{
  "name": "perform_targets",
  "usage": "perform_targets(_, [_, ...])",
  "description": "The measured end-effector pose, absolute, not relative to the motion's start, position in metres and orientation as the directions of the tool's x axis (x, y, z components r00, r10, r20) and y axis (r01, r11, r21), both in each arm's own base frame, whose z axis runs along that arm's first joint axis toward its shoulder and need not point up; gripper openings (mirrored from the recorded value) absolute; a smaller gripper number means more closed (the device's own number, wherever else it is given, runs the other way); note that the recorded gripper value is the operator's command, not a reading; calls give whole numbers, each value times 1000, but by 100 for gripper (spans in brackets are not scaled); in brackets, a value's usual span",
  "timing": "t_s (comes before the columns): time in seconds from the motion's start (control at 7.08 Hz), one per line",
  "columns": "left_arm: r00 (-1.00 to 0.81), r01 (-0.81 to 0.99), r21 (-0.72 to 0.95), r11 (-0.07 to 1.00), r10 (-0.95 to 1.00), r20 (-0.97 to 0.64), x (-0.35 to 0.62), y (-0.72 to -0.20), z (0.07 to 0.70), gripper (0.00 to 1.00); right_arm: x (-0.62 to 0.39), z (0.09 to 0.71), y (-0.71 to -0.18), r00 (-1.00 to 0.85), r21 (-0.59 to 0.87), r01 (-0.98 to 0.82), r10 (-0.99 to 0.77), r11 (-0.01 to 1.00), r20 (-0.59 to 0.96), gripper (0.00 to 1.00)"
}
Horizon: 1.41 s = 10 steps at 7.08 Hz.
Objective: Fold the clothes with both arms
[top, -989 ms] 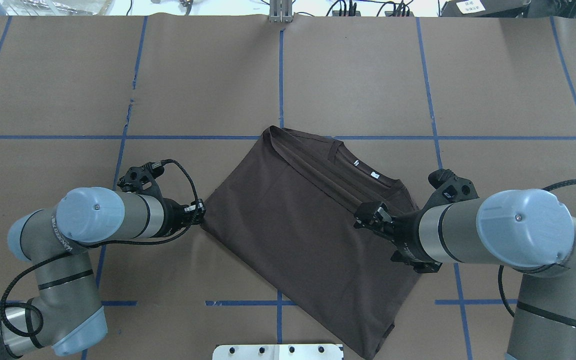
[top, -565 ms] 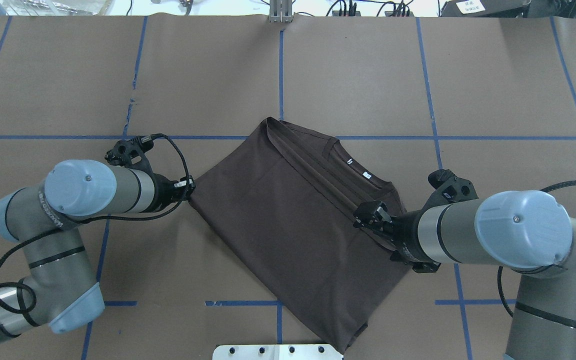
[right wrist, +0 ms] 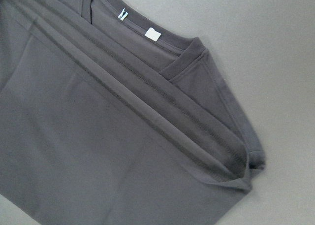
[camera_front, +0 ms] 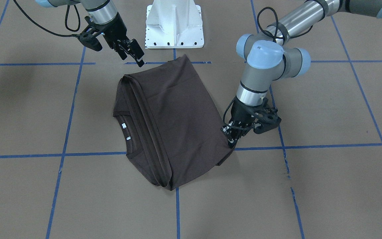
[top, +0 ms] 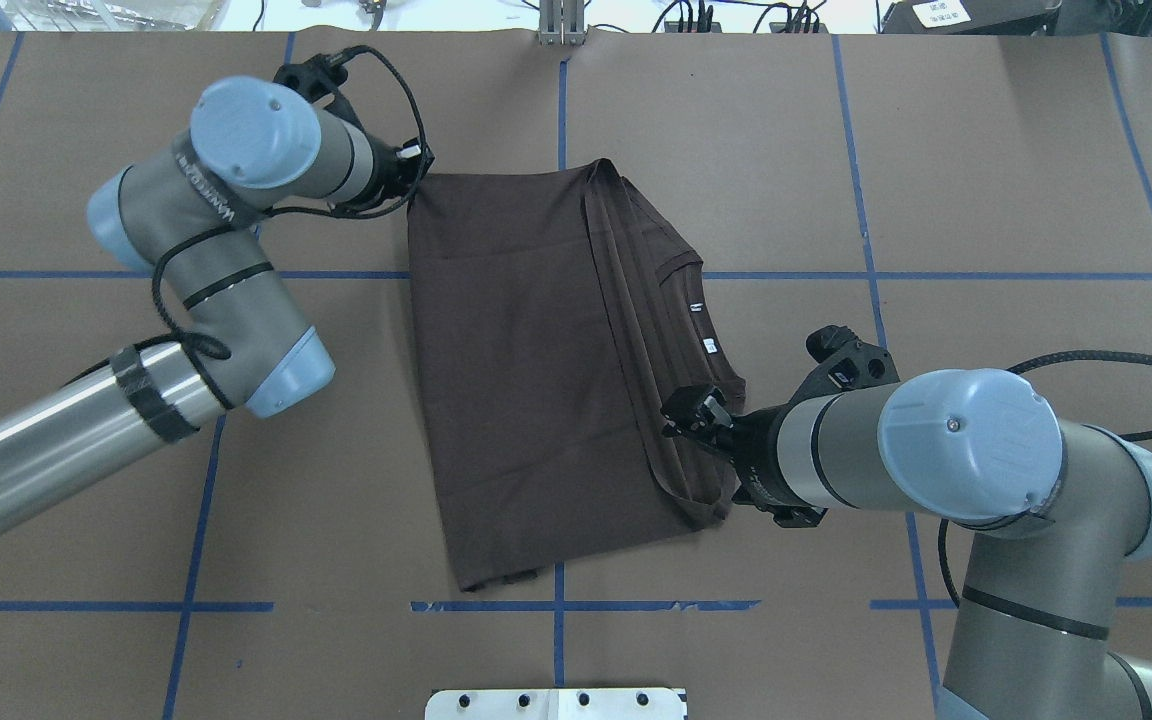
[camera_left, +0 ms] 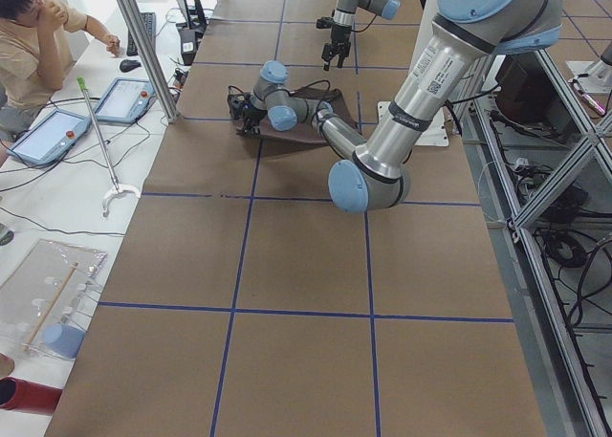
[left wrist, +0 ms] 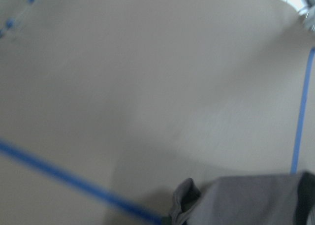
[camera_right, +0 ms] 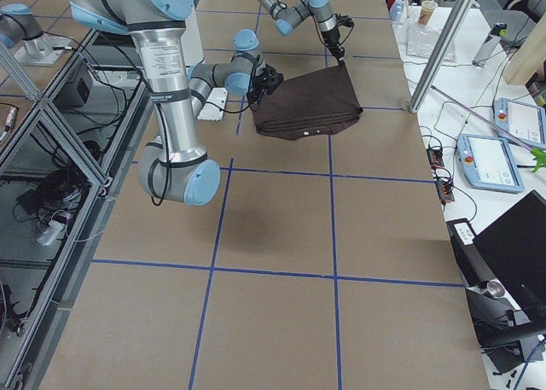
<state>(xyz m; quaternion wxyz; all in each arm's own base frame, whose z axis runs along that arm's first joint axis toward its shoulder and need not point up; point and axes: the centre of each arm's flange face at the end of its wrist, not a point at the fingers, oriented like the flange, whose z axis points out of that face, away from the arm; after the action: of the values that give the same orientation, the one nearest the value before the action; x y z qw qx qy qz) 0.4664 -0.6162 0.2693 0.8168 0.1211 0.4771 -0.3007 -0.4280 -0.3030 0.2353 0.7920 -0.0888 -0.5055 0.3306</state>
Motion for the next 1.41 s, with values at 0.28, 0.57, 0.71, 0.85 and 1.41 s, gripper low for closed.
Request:
perform_targets(0.28, [334, 643, -55, 764, -345, -877, 484, -678, 275, 46, -431, 230, -305, 259, -470, -439, 609, 766, 750, 100])
perform_targets(0.57, [317, 657, -48, 753, -333, -888, 487, -694, 273, 51, -446, 231, -312, 269, -443, -458, 596, 770, 757, 100])
perform_targets(0.71, [308, 657, -50, 752, -329, -893, 480, -689, 279, 51, -465, 236, -319, 312, -402, -456, 566, 794, 763, 100])
perform_targets(0.85, [291, 642, -56, 765, -311, -905, 464, -669, 285, 51, -489, 243, -327, 378, -331, -434, 503, 838, 777, 100])
perform_targets(1.41, [248, 592, -107, 799, -307, -919, 437, -629, 301, 51, -559, 247, -344, 651, 76, -168, 53, 983, 757, 100])
